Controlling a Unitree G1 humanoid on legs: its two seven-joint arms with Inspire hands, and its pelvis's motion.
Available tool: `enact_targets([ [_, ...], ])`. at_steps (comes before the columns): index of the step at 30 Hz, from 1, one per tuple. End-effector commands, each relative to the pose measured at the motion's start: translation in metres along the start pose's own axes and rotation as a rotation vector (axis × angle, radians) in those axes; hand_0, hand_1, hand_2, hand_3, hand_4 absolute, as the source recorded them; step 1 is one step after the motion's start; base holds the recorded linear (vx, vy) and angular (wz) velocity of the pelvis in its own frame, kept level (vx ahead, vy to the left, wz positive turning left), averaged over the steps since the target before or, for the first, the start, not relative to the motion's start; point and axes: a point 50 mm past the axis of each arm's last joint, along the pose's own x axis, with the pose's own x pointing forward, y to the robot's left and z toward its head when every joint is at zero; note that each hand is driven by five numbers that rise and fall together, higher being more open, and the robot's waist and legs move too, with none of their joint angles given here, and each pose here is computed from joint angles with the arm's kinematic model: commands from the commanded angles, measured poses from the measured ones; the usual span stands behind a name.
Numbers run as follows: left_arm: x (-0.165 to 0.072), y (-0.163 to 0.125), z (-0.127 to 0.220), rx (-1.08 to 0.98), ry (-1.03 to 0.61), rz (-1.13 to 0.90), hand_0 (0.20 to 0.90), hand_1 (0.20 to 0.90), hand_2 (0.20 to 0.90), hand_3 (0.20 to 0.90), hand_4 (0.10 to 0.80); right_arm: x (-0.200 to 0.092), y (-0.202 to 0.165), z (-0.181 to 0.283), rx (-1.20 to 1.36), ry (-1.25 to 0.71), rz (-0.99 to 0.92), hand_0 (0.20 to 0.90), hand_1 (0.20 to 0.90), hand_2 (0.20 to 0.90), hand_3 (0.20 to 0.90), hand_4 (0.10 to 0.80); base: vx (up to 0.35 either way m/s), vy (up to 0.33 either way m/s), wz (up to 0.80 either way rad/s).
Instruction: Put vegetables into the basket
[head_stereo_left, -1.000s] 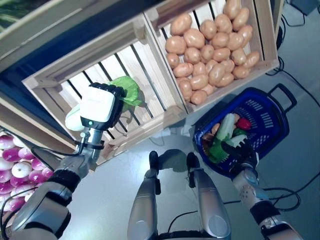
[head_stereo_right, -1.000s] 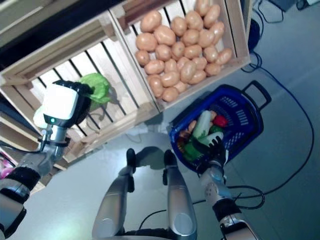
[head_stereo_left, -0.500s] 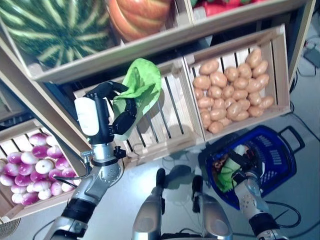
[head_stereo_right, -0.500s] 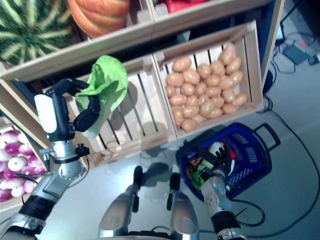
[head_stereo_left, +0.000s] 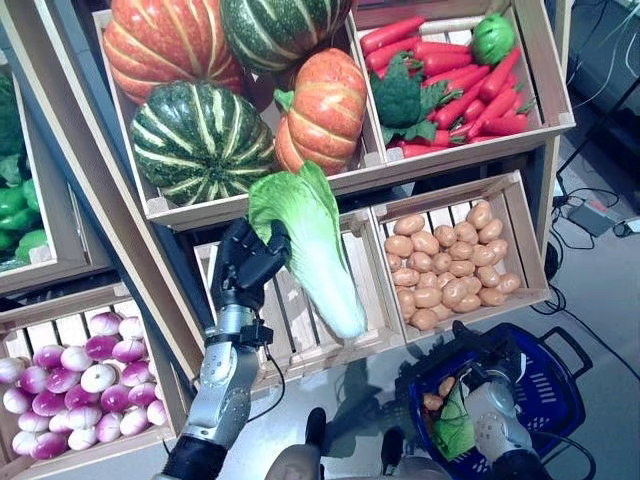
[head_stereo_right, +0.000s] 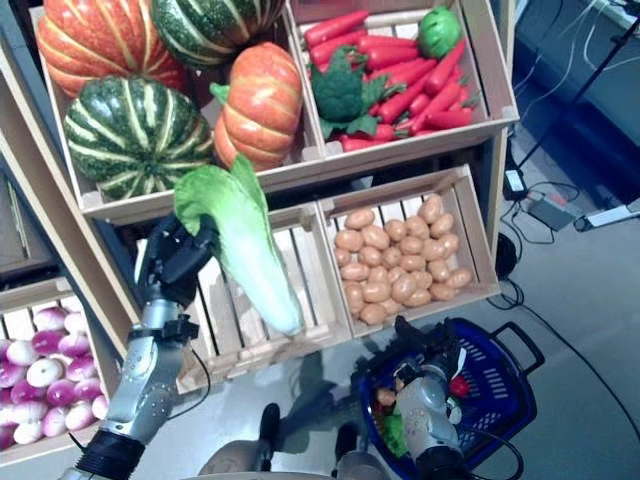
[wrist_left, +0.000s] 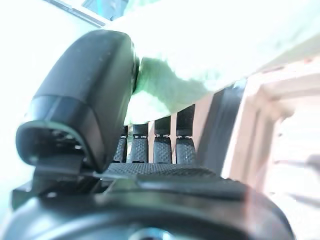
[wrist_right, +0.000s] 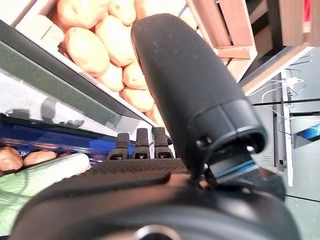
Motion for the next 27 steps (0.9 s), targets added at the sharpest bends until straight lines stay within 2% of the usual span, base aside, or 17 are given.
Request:
enact_targets([
  [1,0.009,-0.026,0.024,-0.122,-0.124,-0.129,0.300,0.300,0.300,0.300,0.400,-0.005,-0.005,0.024,-0.007,-0.156,0.039,0.900,0.900,0.900,0.900,0.800,0.000,0.000,0.00],
  [9,0.008,-0.027,0.016,-0.137,-0.031,-0.122,0.300,0.300,0.300,0.300,0.400,-0.022,0.020,0.043,0.041,-0.223,0.333,0.900,0.900,0.900,0.900,0.800,0.014,0.012,-0.08],
  [18,0.010,-0.019,0.020,-0.050,-0.004,-0.102,0.300,0.300,0.300,0.300,0.400,-0.050,0.047,0.089,0.230,-0.305,0.855,0.900,0.900,0.900,0.900,0.800,0.000,-0.001,-0.02],
  [23,0.013,-0.025,0.022,0.048,-0.025,-0.139,0.300,0.300,0.300,0.300,0.400,-0.072,0.069,0.097,0.299,-0.229,1.128,0.900,0.900,0.900,0.900,0.800,0.000,0.000,0.00],
  [27,0.015,-0.029,0.023,0.079,-0.026,-0.167,0.300,0.300,0.300,0.300,0.400,-0.087,0.085,0.088,0.207,-0.113,1.312,0.900,0.900,0.900,0.900,0.800,0.000,0.000,0.00],
])
